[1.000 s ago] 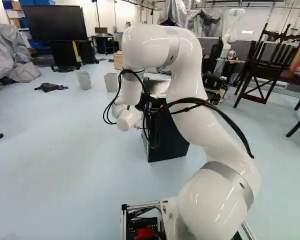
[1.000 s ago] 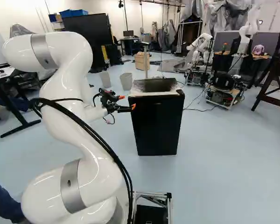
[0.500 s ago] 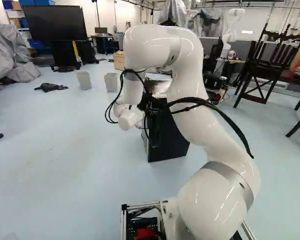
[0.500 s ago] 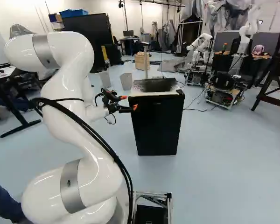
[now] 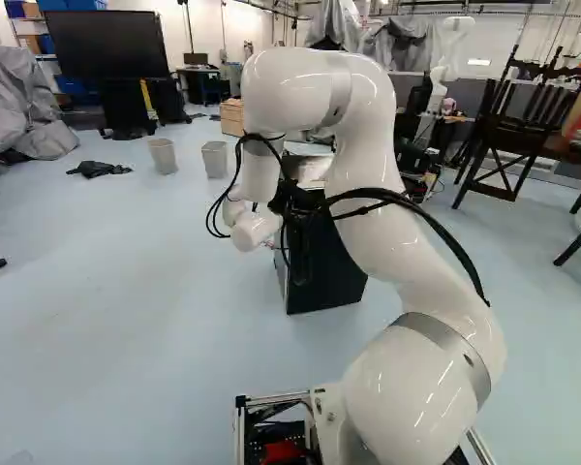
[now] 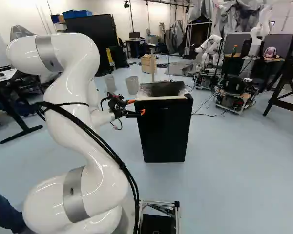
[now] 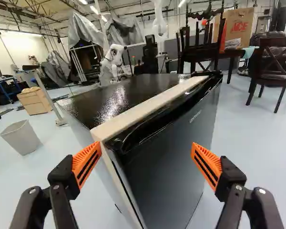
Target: Grab a drink from the fridge
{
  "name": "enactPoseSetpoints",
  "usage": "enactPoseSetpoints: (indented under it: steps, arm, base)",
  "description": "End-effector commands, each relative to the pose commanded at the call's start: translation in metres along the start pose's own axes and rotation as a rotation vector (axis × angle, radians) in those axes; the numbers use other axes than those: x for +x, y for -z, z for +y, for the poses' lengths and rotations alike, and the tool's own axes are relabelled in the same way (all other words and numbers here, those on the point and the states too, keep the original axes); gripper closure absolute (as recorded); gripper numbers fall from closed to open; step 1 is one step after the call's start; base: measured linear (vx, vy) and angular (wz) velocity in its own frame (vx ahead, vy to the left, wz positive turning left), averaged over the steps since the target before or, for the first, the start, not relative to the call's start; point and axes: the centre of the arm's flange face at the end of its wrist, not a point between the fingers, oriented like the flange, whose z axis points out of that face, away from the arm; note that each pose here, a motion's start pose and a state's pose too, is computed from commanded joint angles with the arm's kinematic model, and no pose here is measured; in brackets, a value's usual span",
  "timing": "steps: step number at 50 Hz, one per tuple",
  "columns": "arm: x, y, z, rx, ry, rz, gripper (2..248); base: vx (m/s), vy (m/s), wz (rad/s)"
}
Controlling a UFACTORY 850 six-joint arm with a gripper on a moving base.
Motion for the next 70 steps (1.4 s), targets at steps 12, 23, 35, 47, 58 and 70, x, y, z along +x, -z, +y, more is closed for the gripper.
enactPoseSetpoints:
  steps: [12,23,35,47,58,70]
  arm:
    - [0.001,0.005,0.005,0.003,0.008,-0.004,3]
    - [0.002,0.011,0.011,0.007,0.019,-0.009,3]
    - [0.003,0.018,0.019,0.012,0.032,-0.015,3]
    - [0.004,0.026,0.026,0.017,0.045,-0.021,3]
    - [0.006,0.033,0.034,0.023,0.058,-0.027,3]
    - [0.007,0.041,0.042,0.029,0.072,-0.033,3]
  base:
    - [0.000,0.000,0.000]
    - [0.000,0.000,0.000]
    - [0.000,0.000,0.000]
    - [0.000,0.000,0.000]
    - [0.000,0.000,0.000]
    - [0.000,0.000,0.000]
